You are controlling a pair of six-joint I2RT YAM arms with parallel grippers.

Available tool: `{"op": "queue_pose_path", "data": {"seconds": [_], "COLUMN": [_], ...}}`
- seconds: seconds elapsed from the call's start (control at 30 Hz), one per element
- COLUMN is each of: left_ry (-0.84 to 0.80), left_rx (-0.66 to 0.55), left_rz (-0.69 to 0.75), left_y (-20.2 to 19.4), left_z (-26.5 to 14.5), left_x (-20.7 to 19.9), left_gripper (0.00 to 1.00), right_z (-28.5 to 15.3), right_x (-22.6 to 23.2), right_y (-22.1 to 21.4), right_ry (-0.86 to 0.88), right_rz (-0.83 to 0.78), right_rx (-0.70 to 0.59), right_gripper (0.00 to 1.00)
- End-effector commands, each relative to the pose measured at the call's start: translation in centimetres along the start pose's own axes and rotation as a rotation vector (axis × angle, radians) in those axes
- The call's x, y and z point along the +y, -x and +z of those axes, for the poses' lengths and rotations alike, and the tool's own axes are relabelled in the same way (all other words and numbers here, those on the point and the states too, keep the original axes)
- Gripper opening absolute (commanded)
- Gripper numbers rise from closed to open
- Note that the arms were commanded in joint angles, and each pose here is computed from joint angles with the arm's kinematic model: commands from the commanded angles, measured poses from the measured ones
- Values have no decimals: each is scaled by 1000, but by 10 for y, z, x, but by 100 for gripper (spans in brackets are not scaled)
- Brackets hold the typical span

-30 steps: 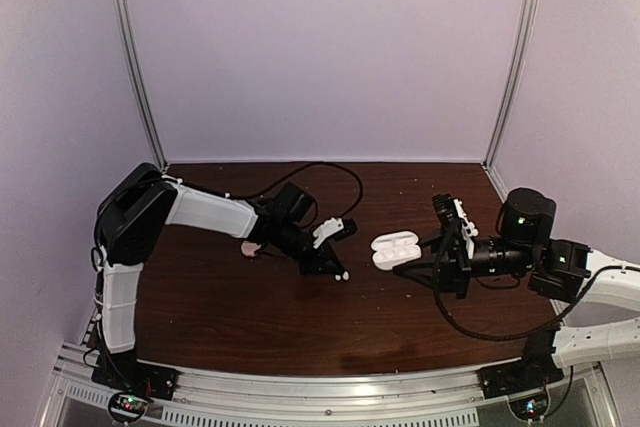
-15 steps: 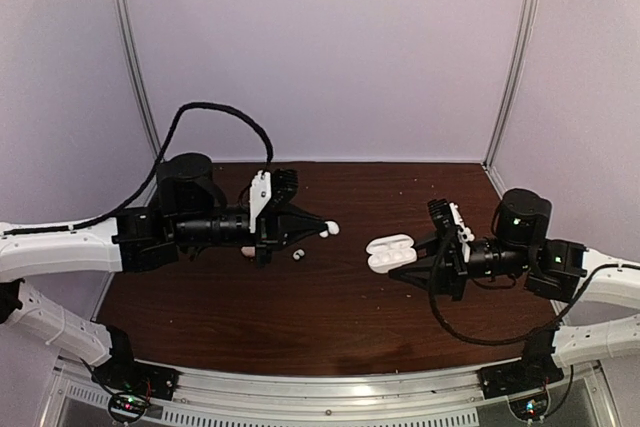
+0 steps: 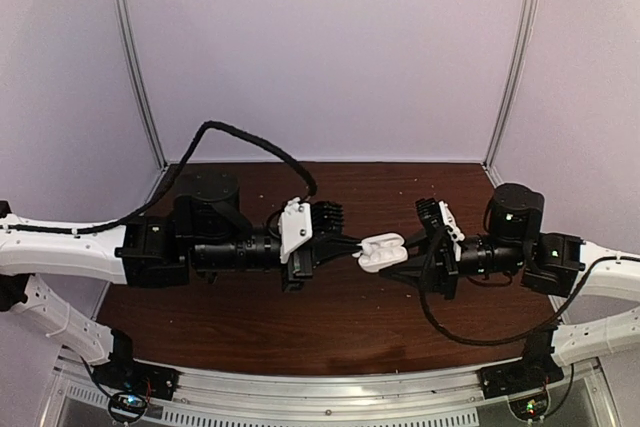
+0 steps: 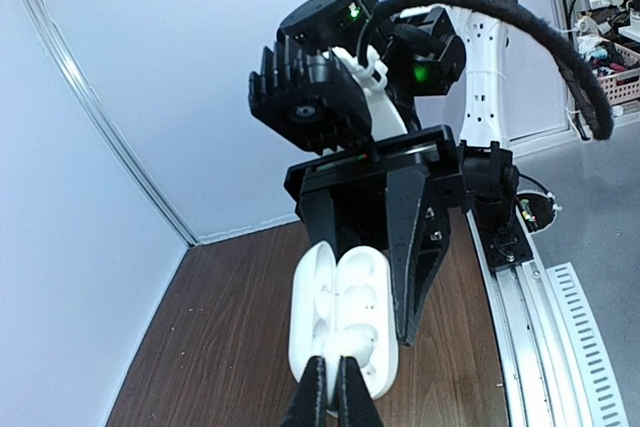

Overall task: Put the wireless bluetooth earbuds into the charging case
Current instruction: Insert the left earbud into the left side groove of the charging case.

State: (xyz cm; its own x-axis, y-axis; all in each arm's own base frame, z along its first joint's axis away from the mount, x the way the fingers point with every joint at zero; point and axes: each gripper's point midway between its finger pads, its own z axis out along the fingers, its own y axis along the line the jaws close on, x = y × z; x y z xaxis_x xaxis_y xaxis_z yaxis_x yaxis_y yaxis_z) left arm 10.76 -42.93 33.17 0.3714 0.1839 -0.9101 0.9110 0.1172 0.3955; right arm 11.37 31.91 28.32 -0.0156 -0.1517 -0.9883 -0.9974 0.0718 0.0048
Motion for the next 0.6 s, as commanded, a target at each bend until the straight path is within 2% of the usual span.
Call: {"op": "queue_pose_path", "data": {"seconds": [0.0,0.57], "left_ry": [29,-12], "left_rx": [-4,72], "left_rz": [30,17], "left_y": [9,-14], "left_z": [9,22], "left_x": [7,-4], "left_gripper": [0,0], "right_z": [2,4], "right_x": [1,-10], "right_y": [11,18], "right_ry": [-11,-82], "right_rz": [-23,-16], "right_rx": [-12,-29], "right_gripper": [0,0]}}
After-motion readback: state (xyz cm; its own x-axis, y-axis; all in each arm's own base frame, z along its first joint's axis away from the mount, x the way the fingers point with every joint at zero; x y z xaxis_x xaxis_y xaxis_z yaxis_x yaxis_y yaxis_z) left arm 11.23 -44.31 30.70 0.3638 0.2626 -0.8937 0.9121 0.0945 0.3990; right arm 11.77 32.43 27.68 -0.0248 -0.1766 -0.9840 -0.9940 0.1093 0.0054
